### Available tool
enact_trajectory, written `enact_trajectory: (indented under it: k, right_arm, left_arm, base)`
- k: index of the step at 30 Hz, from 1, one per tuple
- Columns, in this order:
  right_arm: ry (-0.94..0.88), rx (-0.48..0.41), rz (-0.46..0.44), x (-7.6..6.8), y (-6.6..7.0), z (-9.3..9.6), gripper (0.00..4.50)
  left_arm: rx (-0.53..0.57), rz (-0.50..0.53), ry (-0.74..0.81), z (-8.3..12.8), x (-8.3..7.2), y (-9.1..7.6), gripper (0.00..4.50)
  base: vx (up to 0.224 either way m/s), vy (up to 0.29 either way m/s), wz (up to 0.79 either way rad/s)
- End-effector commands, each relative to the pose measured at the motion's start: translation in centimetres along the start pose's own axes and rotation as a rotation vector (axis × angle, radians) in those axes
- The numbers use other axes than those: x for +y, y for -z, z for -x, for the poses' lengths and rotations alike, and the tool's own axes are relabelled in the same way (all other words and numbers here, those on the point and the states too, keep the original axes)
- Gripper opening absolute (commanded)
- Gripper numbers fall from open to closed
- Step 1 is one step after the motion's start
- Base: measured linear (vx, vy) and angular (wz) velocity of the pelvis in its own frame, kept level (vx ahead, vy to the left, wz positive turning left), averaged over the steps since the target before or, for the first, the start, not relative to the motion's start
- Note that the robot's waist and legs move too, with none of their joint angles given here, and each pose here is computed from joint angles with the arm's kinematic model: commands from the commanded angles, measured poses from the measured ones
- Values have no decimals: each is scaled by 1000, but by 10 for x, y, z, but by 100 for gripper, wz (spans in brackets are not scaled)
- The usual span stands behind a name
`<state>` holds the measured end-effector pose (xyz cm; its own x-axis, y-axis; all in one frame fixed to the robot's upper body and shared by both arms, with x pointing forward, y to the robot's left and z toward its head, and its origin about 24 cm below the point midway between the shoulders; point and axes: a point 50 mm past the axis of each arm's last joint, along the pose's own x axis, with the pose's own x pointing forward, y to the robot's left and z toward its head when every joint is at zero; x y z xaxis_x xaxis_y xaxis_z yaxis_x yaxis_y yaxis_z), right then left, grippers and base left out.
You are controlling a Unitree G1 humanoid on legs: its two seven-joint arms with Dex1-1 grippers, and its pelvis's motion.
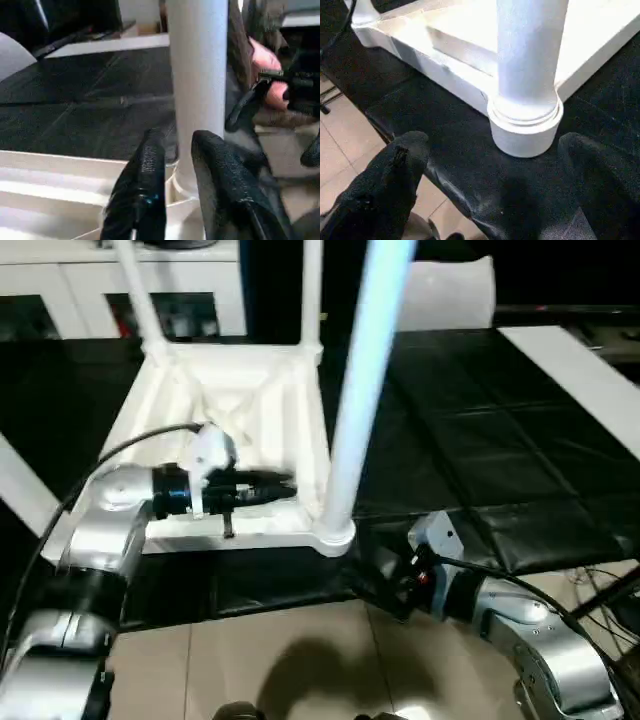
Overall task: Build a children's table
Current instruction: Rotate leg to tighten, then flip table
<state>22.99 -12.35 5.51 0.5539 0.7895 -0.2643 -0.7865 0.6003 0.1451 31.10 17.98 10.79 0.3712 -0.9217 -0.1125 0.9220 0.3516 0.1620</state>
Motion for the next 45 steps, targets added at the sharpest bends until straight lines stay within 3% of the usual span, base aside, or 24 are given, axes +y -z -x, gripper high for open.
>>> enact_trajectory:
  k: [1, 5, 8, 12, 16, 23, 28, 33, 36, 41, 45]
  right_arm:
    - [8, -23, -4, 2, -3, 2, 450]
    - [-21, -34, 17, 15, -2, -3, 450]
    - [-16, -31, 21, 17, -1, -4, 450]
    - [-36, -33, 25, 19, 3, -2, 450]
    - [-100, -65, 3, 24, 3, 1, 450]
    - [-161, -123, 13, 24, -9, -8, 450]
    - [-37, -199, 24, 9, -20, -25, 450]
    - [116, -224, 26, -7, -25, -32, 450]
    - [210, -231, 54, -20, -28, -32, 450]
    - [255, -218, 71, -28, -26, -30, 450]
    - [262, -205, 86, -29, -22, -30, 450]
  left_arm:
    - [-39, 16, -69, 3, -1, -5, 132]
    - [-120, 144, -458, 17, -33, 6, 161]
    - [-151, 208, -588, 20, -45, 11, 181]
    - [-92, 224, -760, 25, -82, 23, 210]
    - [-47, 227, -960, 36, -93, 25, 243]
    - [2, 153, -1118, 42, -93, 23, 292]
    - [43, 79, -1279, 57, -87, 19, 335]
    - [71, 70, -1260, 60, -80, 20, 388]
    - [117, 30, -1310, 72, -64, 20, 402]
    - [89, 42, -1268, 69, -54, 19, 444]
    - [91, 36, -1188, 62, -45, 18, 444]
  base:
    - [0, 0, 0]
    - [0, 0, 0]
    - [7, -32, 46]
    - [21, -97, 60]
    - [28, -135, 33]
    - [-30, -1, 18]
    - [-28, 34, 7]
    - [0, 0, 0]
    - [0, 0, 0]
    - [0, 0, 0]
    - [0, 0, 0]
